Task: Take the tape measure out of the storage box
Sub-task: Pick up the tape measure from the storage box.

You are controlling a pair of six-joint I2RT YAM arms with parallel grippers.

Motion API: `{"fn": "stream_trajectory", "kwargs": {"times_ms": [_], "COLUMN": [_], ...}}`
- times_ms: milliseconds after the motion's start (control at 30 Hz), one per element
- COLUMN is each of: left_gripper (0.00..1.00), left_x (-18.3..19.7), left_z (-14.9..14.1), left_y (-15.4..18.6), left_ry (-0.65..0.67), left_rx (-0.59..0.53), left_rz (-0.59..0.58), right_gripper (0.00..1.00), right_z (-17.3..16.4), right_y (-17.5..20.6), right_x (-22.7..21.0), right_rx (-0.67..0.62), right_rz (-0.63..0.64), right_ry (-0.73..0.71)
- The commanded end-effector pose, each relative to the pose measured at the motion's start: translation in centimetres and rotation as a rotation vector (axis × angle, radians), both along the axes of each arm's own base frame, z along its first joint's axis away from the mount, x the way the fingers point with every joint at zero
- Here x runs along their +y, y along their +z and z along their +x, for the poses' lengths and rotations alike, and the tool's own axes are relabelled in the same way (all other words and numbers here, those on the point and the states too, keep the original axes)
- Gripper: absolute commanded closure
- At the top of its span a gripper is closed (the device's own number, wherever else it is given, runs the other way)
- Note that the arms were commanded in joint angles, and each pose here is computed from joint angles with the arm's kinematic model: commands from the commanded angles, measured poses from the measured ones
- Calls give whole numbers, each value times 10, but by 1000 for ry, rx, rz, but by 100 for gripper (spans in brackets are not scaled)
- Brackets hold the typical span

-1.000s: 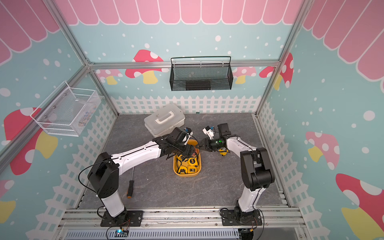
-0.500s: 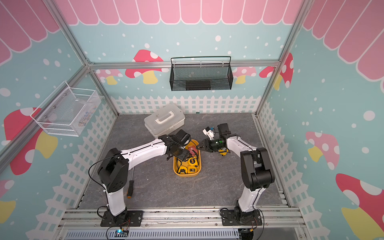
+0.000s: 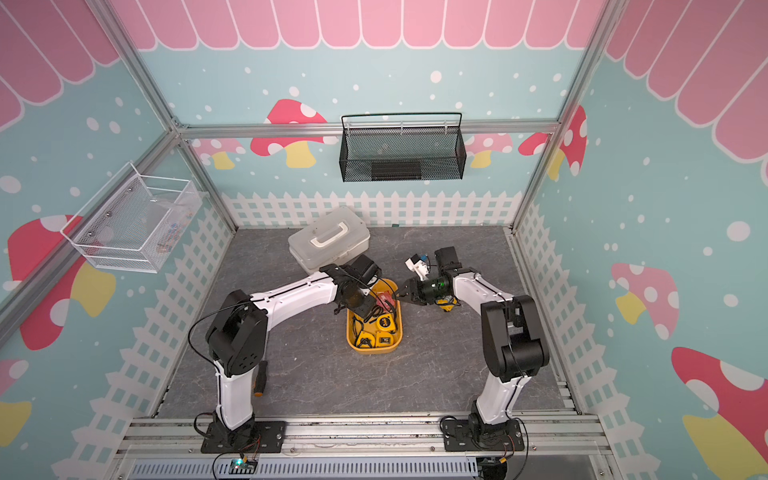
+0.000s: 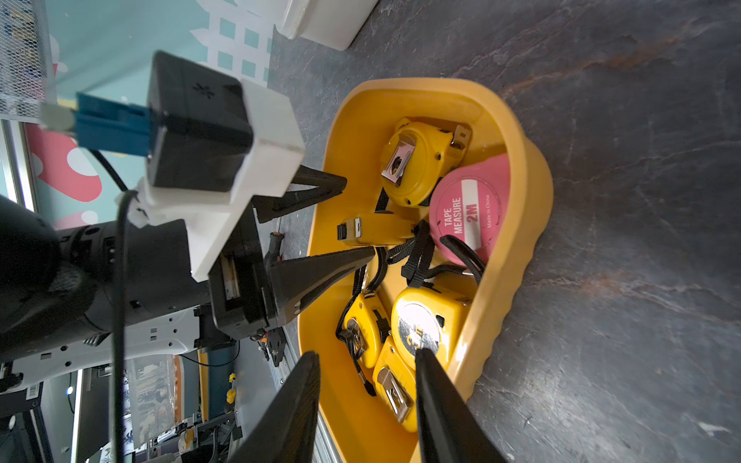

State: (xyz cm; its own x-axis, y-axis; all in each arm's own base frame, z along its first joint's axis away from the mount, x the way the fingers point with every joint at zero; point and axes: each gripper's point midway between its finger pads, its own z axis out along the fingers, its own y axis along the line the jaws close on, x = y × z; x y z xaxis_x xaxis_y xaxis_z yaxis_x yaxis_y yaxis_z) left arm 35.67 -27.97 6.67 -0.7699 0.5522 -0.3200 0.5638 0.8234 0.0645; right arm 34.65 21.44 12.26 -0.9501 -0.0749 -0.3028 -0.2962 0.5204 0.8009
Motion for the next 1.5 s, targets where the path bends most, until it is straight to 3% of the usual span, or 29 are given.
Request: {"fn": "stream_trajectory", "kwargs": {"times_ms": [0, 600, 967, 1267, 1467], "left_gripper": [43, 69, 77, 79, 81], "left_x": [-6, -14, -12, -22, -26], "left_z": [-4, -11, -1, 7, 16], "left_y": [-6, -14, 2, 42, 72], "left_ry": [-19, 15, 46, 69, 113], "left_rx": [46, 93, 36, -20, -33], "left_rz": [-23, -56, -60, -189, -363], "right_gripper": [60, 60, 60, 60, 60], "right_z": [1, 0, 0, 0, -2], "right_y": [1, -3, -3, 1, 5], "right_x": [0, 0, -1, -1, -1], "right_rx": [-6, 6, 1, -14, -42], "right_rz": [-11, -14, -16, -17, -18], "right_ry": [10, 8, 7, 12, 27]}}
